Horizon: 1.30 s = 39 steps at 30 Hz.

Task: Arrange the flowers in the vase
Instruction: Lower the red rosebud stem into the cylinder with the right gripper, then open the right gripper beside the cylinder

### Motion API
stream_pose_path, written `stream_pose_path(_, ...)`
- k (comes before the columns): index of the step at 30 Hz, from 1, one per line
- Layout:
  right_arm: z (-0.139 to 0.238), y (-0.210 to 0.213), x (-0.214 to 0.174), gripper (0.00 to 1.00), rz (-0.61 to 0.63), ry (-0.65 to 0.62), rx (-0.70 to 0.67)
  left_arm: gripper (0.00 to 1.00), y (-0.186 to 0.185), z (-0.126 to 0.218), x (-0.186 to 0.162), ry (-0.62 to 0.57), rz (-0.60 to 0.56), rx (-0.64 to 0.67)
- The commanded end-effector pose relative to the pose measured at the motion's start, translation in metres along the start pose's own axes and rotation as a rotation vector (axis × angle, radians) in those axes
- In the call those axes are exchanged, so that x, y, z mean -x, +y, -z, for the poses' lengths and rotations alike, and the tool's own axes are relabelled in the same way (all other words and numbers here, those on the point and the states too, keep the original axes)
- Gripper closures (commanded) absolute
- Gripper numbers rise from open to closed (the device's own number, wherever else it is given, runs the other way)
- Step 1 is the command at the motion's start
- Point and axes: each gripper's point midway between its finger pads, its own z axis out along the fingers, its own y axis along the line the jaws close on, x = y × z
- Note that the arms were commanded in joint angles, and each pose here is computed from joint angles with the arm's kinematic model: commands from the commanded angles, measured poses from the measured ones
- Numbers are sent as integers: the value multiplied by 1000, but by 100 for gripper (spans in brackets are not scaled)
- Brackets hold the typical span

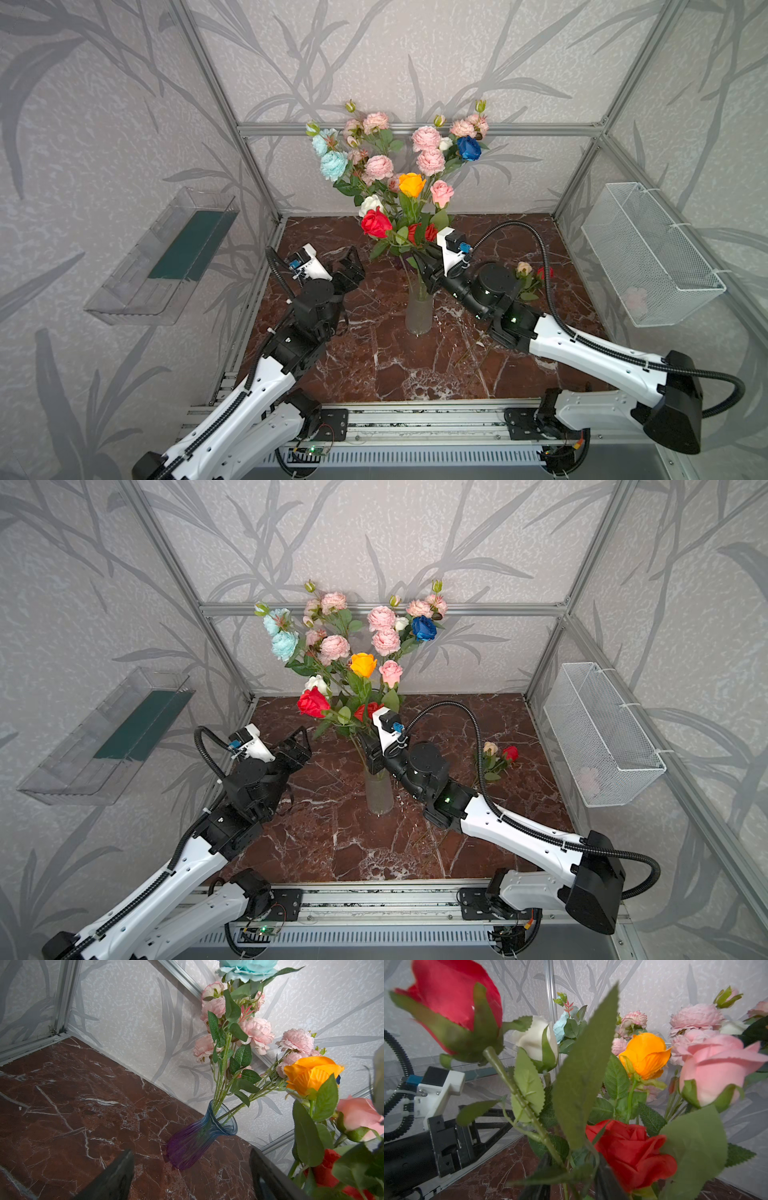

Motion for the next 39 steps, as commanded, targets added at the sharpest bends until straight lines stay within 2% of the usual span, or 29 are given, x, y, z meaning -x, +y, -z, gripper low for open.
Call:
stream_pose_path(1,10,-9,10,64,1,-30,-56,13,-2,0,6,-18,29,-5)
stream_pose_path(6,11,-10,3,60,3,10,-67,13,-2,-1,4,-10,27,-6)
stream_pose_path(12,20,-9,-24,56,-23,86,-71,13,-3,-3,0,4,30,-10)
stream_pose_path(21,47,1,-23,51,-32,148,-15,13,-6,-3,-4,19,39,-24)
stream_pose_path(39,78,-33,10,51,11,111,-160,14,-6,-4,-4,20,27,-21)
